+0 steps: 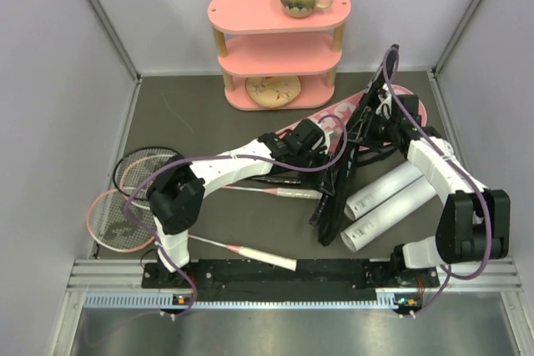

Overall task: Pack up the badminton gear
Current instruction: Place the racket in the racket bag, then adjust the racket bag at the center of the board.

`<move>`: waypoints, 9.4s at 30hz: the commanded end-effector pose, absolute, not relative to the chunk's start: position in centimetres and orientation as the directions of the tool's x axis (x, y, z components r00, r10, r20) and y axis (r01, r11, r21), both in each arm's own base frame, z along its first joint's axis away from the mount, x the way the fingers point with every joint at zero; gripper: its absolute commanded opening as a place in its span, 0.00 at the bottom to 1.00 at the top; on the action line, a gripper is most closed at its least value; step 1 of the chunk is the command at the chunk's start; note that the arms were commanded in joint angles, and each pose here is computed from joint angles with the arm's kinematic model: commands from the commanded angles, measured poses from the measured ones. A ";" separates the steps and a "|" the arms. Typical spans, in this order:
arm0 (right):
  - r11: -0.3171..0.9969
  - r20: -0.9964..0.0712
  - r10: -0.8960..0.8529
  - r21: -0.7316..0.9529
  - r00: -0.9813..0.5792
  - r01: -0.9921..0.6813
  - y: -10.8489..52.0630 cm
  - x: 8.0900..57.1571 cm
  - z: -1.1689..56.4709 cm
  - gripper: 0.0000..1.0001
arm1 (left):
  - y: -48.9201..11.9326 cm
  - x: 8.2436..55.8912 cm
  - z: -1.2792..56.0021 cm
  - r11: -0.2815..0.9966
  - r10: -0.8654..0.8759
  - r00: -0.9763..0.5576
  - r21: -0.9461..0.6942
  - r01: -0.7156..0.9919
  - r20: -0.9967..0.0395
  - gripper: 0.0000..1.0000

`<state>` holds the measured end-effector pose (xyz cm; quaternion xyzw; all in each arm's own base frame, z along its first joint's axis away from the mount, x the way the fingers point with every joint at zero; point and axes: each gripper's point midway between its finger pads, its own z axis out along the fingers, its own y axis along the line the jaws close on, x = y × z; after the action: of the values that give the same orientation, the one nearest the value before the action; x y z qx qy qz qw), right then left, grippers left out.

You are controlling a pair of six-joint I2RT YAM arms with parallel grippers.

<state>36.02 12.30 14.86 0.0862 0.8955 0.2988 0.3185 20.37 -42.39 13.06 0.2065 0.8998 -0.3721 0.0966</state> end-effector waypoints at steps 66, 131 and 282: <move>0.909 -0.425 0.374 0.346 -0.824 0.234 10.1 29.1 12.6 0.44 | -49.2 24.8 19.0 0.397 0.035 -0.868 -0.791 0.466 -0.495 0.00; 0.923 -0.616 0.371 0.330 -0.695 0.200 7.9 33.7 16.6 0.00 | -47.9 24.2 19.0 0.240 0.087 -0.868 -0.836 0.494 -0.489 0.00; 0.978 -0.622 0.176 0.195 -0.763 0.067 7.9 37.8 19.0 0.00 | -18.6 28.1 18.4 0.644 -0.609 -0.701 -0.748 -0.164 -0.371 0.98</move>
<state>35.29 6.03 16.13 0.0876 0.9519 0.0470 0.2899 27.70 -23.55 21.74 -0.1011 0.8393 -0.4270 0.3209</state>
